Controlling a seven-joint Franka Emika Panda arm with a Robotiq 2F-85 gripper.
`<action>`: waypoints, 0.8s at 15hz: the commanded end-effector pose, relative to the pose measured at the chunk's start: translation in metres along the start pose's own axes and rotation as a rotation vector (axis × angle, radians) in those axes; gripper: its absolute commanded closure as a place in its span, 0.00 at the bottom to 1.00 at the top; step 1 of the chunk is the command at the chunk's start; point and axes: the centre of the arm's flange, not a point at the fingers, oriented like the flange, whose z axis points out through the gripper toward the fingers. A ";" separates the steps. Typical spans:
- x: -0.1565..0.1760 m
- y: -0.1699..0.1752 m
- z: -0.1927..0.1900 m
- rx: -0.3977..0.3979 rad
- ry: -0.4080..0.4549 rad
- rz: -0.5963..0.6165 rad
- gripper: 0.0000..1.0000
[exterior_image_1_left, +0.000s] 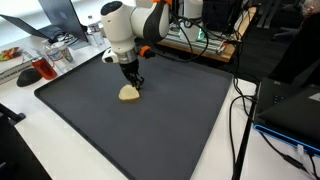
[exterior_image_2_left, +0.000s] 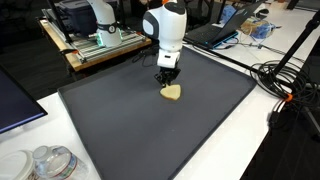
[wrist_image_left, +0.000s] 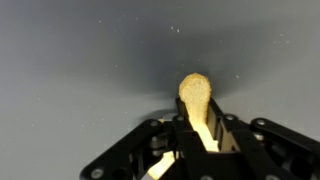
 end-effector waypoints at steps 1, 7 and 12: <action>0.003 -0.007 0.003 -0.025 -0.010 -0.007 0.99; -0.002 -0.013 -0.006 -0.012 -0.008 -0.012 0.97; -0.009 -0.026 -0.011 -0.010 -0.022 -0.040 0.98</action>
